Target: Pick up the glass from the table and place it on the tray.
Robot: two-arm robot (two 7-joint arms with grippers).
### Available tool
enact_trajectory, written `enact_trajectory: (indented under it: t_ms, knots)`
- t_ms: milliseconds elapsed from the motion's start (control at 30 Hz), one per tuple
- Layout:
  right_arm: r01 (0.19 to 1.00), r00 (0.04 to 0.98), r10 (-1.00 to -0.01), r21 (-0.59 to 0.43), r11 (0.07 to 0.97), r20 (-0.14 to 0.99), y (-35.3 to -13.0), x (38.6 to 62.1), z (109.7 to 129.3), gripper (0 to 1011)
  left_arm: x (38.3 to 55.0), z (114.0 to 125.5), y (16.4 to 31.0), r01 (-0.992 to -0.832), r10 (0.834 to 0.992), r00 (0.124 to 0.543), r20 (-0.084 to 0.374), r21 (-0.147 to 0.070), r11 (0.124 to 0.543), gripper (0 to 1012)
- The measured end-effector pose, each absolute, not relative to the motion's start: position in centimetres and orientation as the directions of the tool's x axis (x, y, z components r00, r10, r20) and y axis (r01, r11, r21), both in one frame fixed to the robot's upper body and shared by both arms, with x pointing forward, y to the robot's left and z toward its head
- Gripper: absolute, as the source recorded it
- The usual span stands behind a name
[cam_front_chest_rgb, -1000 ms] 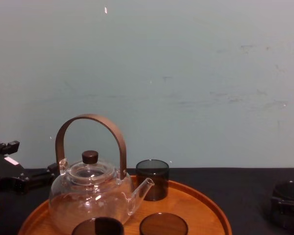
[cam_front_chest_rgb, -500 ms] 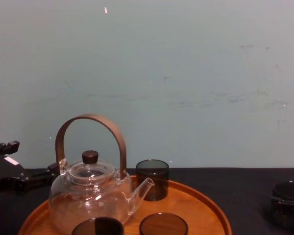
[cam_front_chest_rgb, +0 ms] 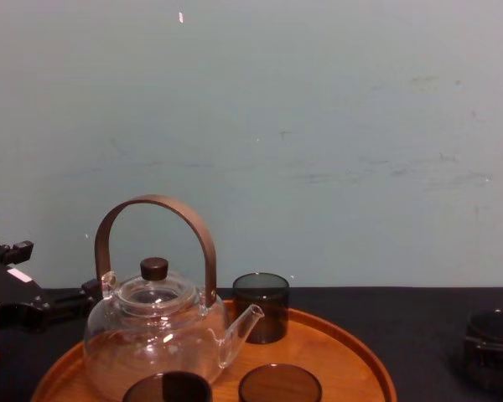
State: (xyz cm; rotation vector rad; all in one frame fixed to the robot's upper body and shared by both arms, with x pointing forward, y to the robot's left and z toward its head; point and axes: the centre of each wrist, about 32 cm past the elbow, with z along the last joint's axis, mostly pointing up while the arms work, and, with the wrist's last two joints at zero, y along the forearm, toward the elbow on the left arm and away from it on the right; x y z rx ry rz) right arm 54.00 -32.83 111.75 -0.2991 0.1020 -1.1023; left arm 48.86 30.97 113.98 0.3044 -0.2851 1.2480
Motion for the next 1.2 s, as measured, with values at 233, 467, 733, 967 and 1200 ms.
enact_trajectory:
  t_ms: [233,467,733,967,1200]
  knots:
    - [0.862,0.451,-0.890,-0.288,0.416,0.066,-32.83,54.00,111.75,905,48.86,113.98,30.97,-0.955,0.880,0.292,0.374,0.070,0.287,1001]
    - [0.862,0.452,-0.890,-0.288,0.416,0.066,-32.83,54.00,111.75,905,48.86,113.98,30.97,-0.955,0.880,0.292,0.374,0.070,0.287,1001]
    - [0.862,0.452,-0.890,-0.288,0.416,0.066,-32.83,54.00,111.75,904,48.86,113.98,30.97,-0.955,0.880,0.292,0.374,0.070,0.287,1001]
    - [0.862,0.452,-0.890,-0.288,0.416,0.066,-32.83,54.00,111.75,905,48.86,113.98,30.97,-0.955,0.880,0.292,0.374,0.070,0.287,1002]
    - [0.862,0.452,-0.890,-0.288,0.416,0.066,-32.83,54.00,111.76,905,48.86,113.98,30.97,-0.955,0.880,0.292,0.374,0.070,0.287,1001]
